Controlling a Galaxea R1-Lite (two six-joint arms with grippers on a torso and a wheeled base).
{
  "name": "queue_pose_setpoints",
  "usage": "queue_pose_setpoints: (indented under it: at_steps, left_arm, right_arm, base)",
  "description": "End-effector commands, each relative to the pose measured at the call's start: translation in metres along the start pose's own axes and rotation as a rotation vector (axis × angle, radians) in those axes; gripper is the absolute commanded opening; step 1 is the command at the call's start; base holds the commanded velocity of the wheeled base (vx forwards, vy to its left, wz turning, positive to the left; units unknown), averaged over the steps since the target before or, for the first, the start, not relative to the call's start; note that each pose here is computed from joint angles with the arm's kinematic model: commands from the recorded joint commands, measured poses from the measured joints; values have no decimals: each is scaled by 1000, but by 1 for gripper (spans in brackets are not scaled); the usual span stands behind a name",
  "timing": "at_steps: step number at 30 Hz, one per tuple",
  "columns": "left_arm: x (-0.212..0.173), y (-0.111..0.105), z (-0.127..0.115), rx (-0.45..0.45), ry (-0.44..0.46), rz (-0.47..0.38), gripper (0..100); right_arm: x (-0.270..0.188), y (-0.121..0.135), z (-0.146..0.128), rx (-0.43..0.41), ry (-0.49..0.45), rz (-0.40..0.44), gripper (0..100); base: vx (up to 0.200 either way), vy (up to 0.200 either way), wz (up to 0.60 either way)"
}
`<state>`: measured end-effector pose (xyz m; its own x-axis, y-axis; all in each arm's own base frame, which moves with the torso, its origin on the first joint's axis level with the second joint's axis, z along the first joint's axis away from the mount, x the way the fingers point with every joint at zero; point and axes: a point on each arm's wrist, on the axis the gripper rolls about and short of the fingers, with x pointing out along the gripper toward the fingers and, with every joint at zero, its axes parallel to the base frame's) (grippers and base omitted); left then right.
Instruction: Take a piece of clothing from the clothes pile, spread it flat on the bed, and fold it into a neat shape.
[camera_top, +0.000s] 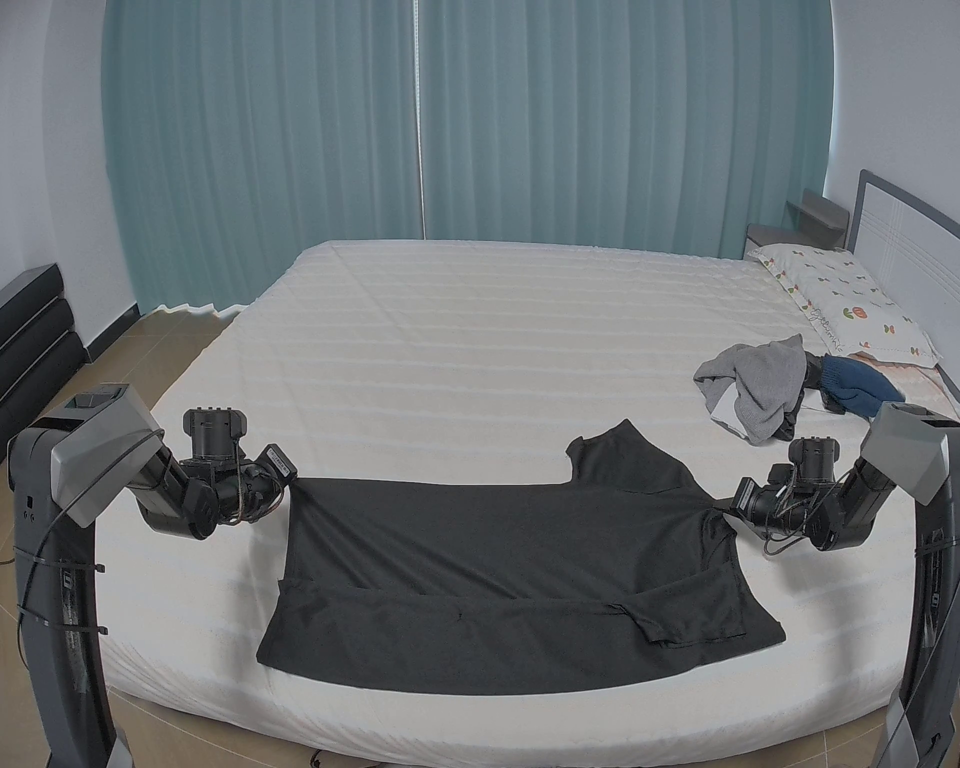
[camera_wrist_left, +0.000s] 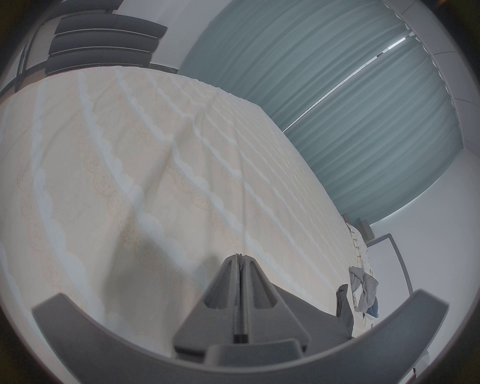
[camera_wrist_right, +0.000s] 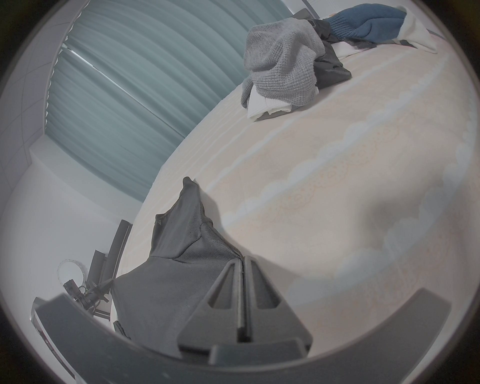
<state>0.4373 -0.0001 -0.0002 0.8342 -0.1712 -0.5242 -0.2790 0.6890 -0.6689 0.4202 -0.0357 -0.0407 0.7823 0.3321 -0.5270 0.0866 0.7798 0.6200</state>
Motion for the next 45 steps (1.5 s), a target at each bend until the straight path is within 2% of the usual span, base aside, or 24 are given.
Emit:
queue_pose_setpoints:
  at_steps: [1,2,8,17,23,34,35,45]
  left_arm:
    - [0,-1,0,1,-1,-2,0]
    - [0,-1,0,1,0,-1,0]
    - [-2,1,-2,0,5,3,0]
    - [-4,1,-4,1,11,8,0]
    - [-4,3,-4,0,13,12,0]
    - [-4,3,-6,4,16,13,0]
    - [-4,3,-6,4,16,13,0]
    - [-4,3,-7,4,18,14,0]
  right_arm:
    - [0,3,0,-14,-1,6,0]
    - [1,3,1,-18,-3,9,100]
    - [1,12,14,-42,-15,72,100]
    - [33,51,26,-94,5,131,100]
    - [63,49,22,-110,-21,101,100]
    - [74,55,22,-113,-24,110,100]
    - [76,57,24,-109,-26,113,0]
    - [82,52,28,-100,-61,63,0]
  base:
    - [0,0,0]
    - [0,0,0]
    - [0,0,0]
    - [0,0,0]
    - [0,0,0]
    - [0,0,0]
    - [0,0,0]
    - [0,0,0]
